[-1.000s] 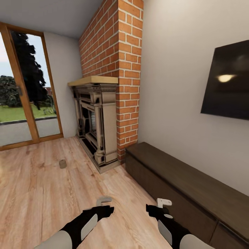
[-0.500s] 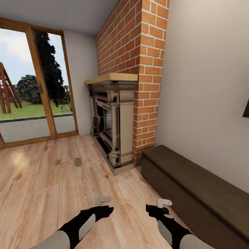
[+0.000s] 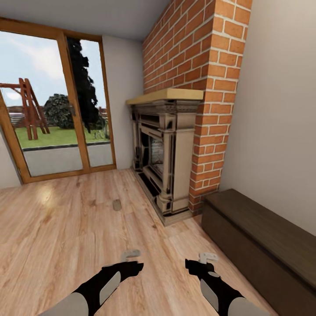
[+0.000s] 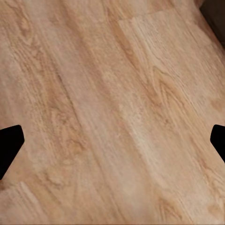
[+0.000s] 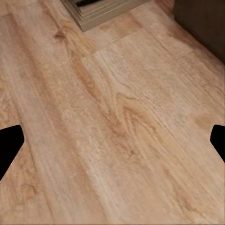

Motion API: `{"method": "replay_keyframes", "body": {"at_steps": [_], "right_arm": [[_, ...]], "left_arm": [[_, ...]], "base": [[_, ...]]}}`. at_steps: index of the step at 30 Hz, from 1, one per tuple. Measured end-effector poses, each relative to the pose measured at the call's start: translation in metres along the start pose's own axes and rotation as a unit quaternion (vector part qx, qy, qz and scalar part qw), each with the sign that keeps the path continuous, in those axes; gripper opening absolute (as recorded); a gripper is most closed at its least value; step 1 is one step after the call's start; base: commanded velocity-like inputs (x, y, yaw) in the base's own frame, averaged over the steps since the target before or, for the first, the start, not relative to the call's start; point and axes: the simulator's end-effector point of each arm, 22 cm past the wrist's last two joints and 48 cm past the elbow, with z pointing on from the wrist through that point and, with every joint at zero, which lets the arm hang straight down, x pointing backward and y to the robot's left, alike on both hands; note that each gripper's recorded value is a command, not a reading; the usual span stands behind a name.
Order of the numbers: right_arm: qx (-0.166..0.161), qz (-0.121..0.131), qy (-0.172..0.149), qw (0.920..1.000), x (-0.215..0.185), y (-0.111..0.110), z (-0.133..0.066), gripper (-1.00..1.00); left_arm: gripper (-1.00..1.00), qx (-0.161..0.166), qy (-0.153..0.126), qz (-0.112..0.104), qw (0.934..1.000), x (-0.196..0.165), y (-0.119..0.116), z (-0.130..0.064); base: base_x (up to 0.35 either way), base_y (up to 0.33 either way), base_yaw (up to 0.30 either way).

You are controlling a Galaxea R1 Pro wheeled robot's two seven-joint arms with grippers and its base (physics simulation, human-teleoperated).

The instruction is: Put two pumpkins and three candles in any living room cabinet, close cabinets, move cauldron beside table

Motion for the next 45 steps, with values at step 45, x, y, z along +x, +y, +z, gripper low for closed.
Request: {"method": "replay_keyframes", "body": {"at_steps": [45], "right_arm": [[0.000,-0.003,0.000,1.0000,0.000,-0.002,0.001,1.00]], "left_arm": [[1.00,0.020,-0.002,-0.039,0.9990,-0.004,0.016,-0.003]], "base": [[0.290,0.096,-0.011]]}}
